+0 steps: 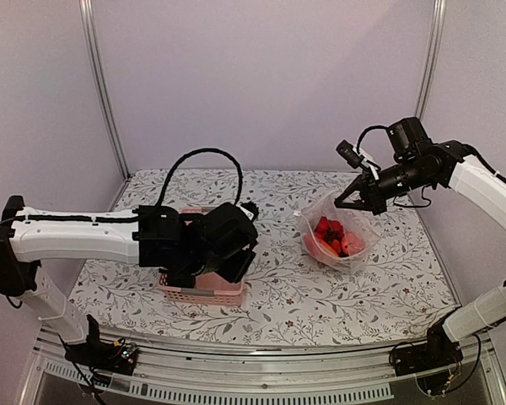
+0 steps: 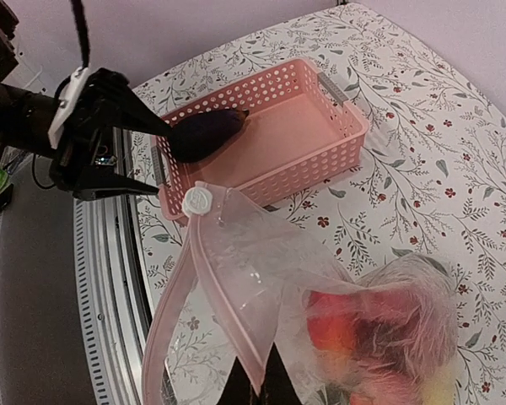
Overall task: Place the food in the zip-top bag and seal the zipper
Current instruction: Adjust the fake vegetable in the bin, then pick up the fake vegetable from the bin, then place the fake vegetable in the zipper food storage bag.
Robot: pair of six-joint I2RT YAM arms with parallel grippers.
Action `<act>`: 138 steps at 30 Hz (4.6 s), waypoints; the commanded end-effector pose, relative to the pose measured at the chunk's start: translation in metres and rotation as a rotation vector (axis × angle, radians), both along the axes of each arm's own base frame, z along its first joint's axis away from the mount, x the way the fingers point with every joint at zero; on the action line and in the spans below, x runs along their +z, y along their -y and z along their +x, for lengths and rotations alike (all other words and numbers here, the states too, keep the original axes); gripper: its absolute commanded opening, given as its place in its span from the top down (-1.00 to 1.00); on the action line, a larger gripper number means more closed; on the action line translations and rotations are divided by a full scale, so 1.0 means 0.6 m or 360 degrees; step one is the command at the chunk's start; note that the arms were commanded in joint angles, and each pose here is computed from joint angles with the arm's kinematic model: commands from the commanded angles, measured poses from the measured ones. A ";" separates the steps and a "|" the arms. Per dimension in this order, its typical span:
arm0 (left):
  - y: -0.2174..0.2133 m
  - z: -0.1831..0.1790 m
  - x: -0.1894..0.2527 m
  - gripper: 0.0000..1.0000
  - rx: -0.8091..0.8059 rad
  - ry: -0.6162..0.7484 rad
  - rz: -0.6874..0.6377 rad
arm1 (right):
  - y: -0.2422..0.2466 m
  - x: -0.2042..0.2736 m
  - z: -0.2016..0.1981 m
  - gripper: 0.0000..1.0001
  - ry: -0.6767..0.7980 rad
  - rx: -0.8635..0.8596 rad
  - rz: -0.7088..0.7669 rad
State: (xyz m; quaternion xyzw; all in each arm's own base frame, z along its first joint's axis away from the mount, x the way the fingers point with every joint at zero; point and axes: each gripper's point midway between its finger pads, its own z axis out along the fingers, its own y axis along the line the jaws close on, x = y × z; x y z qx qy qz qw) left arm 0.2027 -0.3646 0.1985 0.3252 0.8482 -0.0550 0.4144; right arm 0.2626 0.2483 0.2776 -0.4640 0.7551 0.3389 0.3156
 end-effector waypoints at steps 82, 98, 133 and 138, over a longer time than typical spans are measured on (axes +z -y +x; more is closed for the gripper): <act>-0.193 0.174 -0.256 -0.39 0.0915 -0.0649 0.0075 | 0.007 -0.027 -0.006 1.00 -0.0030 -0.0023 -0.0035; -0.200 0.178 -0.176 -0.13 0.0827 -0.0491 0.0024 | 0.006 -0.025 -0.006 1.00 -0.0019 -0.0016 -0.0026; 0.133 -0.063 0.242 0.03 -0.0675 0.0559 -0.0681 | 0.008 0.002 -0.009 1.00 -0.0049 -0.0017 -0.0052; 0.206 -0.118 0.248 0.00 -0.0990 0.0819 -0.0602 | 0.010 0.009 -0.015 1.00 -0.0066 -0.0006 -0.0079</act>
